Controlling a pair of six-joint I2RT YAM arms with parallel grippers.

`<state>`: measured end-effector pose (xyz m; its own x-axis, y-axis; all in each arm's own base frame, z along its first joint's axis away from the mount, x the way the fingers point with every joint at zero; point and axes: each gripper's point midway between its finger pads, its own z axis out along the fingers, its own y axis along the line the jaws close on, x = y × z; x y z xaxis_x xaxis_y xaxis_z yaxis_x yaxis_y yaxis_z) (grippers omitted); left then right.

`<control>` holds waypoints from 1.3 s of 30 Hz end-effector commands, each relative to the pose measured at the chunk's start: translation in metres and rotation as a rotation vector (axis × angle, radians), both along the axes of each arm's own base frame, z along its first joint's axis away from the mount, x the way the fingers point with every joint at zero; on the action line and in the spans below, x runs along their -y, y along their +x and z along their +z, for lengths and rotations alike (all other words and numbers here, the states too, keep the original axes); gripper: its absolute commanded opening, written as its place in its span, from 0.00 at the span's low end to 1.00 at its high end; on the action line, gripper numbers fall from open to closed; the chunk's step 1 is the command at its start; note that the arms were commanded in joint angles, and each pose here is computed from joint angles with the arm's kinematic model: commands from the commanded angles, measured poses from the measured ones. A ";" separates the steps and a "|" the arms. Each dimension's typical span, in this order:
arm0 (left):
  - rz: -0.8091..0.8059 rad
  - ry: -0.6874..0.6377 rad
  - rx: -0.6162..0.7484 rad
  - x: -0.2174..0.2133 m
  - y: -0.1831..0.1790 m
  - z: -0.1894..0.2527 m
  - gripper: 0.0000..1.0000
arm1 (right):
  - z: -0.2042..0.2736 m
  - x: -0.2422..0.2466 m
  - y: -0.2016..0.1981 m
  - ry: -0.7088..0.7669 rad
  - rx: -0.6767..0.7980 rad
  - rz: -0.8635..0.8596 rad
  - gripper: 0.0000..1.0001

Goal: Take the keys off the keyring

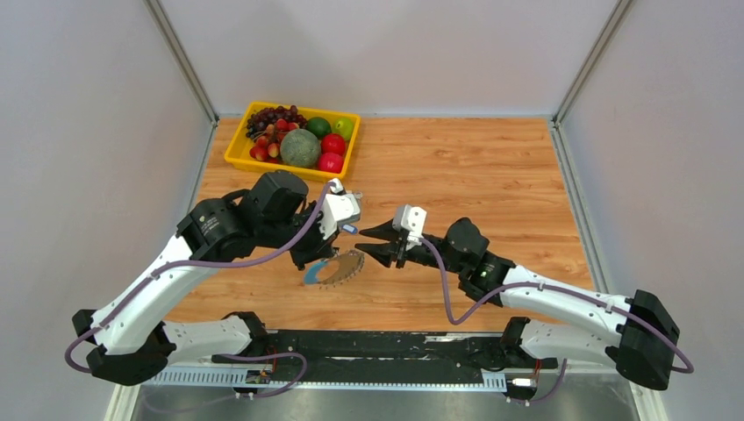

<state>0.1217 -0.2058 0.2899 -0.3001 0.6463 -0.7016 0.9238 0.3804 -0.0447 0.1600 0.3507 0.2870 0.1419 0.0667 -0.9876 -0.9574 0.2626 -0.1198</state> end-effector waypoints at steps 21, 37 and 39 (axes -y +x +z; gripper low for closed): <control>-0.117 -0.034 0.179 0.006 0.009 0.034 0.00 | 0.008 -0.033 -0.019 -0.017 -0.033 0.197 0.40; -0.196 -0.089 0.189 0.019 -0.004 0.032 0.00 | 0.024 -0.033 -0.028 0.053 -0.034 0.244 0.38; -0.197 -0.085 0.192 0.019 -0.003 0.031 0.00 | 0.026 -0.033 -0.031 0.061 -0.036 0.261 0.38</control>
<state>0.1173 -0.2159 0.3087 -0.1001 0.6567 -0.7475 0.9702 0.2311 0.0731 0.1382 0.3814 0.2823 0.0598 0.0665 -0.9960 -0.9965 0.0630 -0.0556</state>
